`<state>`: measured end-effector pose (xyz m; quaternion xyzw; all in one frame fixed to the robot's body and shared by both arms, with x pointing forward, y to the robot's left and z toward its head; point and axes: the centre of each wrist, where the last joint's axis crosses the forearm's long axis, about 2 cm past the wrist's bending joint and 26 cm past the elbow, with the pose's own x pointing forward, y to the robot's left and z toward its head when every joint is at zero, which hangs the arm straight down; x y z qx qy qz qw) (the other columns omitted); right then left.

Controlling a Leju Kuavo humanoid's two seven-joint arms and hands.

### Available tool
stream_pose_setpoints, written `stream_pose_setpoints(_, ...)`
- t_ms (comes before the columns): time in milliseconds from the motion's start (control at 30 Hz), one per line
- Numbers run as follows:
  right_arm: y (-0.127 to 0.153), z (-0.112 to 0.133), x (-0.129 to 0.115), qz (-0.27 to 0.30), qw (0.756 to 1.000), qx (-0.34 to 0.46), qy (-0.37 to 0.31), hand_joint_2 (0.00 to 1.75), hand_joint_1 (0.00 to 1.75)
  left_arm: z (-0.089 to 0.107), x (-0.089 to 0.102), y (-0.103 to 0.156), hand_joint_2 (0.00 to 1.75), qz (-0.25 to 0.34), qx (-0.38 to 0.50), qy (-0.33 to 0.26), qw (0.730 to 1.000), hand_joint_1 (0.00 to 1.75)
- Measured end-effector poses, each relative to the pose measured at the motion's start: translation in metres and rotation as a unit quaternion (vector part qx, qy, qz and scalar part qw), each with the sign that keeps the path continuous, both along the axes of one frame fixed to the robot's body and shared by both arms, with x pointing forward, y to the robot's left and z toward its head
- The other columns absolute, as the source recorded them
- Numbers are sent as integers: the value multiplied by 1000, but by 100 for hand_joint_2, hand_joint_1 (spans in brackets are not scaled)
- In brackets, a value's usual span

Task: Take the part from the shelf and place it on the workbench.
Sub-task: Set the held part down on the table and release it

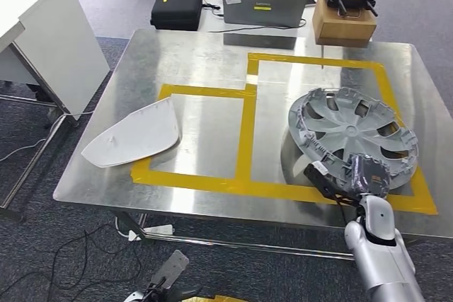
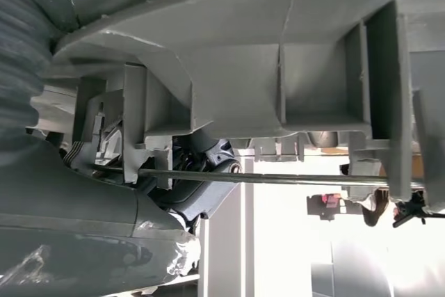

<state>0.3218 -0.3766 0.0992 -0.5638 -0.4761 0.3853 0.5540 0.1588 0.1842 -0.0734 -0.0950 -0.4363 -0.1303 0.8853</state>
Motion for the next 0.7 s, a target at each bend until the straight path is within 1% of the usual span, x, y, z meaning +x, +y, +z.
stream_pose_setpoints(533,0,1,0,-10,1000,2,-4,175,162,0,0,0,175,6,1,0,1000,0)
stream_pose_setpoints(667,0,1,0,-11,1000,1,-5,0,0,0,0,0,175,6,4,-1,1000,0)
stream_pose_setpoints(700,0,0,0,-11,1000,1,-4,0,0,0,0,0,175,5,5,-2,1000,0)
